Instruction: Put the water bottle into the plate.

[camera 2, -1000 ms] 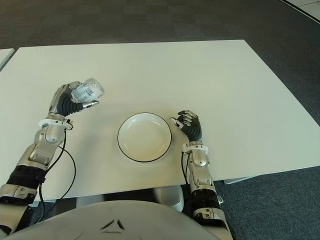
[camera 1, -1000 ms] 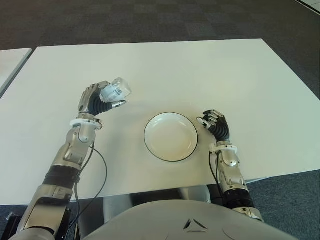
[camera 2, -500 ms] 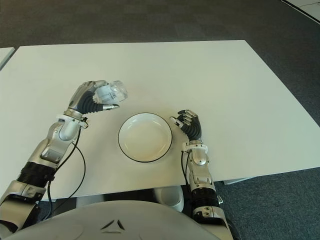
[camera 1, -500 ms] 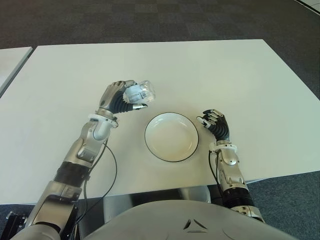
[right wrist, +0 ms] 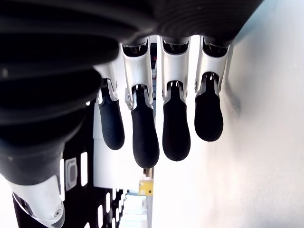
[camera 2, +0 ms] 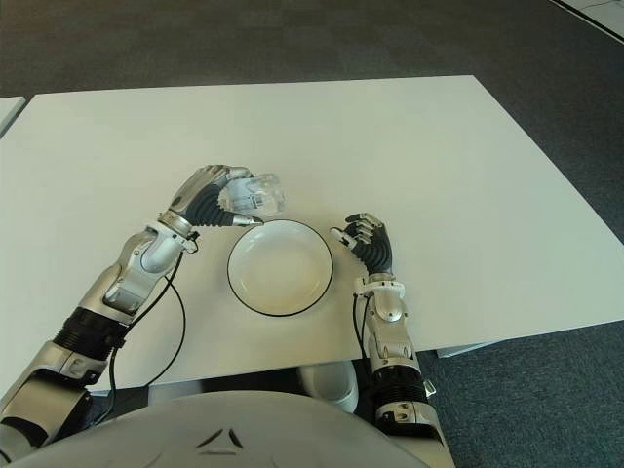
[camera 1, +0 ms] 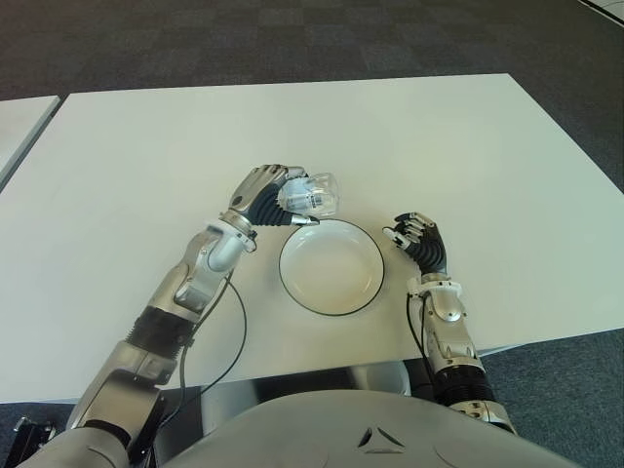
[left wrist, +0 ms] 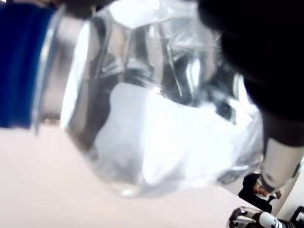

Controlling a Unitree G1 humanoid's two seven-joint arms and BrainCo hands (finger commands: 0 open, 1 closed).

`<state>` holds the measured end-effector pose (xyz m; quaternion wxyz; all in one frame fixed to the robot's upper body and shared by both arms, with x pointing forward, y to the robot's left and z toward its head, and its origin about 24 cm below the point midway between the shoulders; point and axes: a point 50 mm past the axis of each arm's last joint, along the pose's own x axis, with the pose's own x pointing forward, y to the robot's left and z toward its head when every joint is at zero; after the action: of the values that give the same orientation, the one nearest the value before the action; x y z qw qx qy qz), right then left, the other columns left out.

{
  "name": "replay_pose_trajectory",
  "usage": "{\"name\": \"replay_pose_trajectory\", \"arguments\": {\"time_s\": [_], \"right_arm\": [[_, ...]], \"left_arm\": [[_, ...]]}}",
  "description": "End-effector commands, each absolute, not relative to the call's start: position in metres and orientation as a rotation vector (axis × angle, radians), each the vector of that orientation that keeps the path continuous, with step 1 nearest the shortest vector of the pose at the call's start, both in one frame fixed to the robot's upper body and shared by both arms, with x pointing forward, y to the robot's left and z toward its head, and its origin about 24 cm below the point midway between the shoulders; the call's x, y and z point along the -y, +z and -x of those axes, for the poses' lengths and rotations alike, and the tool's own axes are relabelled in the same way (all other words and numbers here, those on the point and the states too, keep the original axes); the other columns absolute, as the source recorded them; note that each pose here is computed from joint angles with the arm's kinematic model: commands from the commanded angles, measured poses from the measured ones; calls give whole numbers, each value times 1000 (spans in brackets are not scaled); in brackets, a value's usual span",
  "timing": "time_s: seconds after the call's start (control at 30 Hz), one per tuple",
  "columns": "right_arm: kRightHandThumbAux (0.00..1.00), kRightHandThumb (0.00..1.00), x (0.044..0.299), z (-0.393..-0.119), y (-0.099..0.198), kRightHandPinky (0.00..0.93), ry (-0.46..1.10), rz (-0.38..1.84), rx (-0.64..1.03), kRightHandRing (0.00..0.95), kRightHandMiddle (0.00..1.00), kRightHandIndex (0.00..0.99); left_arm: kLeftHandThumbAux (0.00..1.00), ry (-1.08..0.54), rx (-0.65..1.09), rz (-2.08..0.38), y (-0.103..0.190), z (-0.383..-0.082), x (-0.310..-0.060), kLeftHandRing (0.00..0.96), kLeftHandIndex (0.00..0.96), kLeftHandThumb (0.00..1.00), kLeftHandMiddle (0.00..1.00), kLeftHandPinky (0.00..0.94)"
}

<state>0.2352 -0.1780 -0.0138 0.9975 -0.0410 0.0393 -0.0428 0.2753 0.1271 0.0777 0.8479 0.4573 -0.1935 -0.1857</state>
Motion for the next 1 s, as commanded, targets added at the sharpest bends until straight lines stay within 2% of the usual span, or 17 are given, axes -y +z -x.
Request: {"name": "replay_pose_trajectory", "arguments": {"time_s": [0.03, 0.17, 0.53, 1.0], "right_arm": [[728, 706, 178, -229, -25, 653, -90, 65, -141, 633, 610, 433], [728, 706, 178, -228, -26, 656, -91, 64, -141, 634, 610, 433], [728, 706, 178, -229, -28, 659, -89, 74, -152, 638, 616, 432], [728, 706, 178, -229, -28, 643, -98, 68, -161, 625, 602, 433]], "left_arm": [[697, -469, 444, -982, 81, -280, -113, 880, 443, 745, 882, 836], [697, -513, 438, -987, 77, -280, -107, 880, 443, 745, 881, 839], [696, -732, 376, -1081, 28, -275, -75, 874, 444, 747, 877, 853], [697, -936, 426, -1145, -5, -252, -65, 866, 444, 748, 874, 834]]}}
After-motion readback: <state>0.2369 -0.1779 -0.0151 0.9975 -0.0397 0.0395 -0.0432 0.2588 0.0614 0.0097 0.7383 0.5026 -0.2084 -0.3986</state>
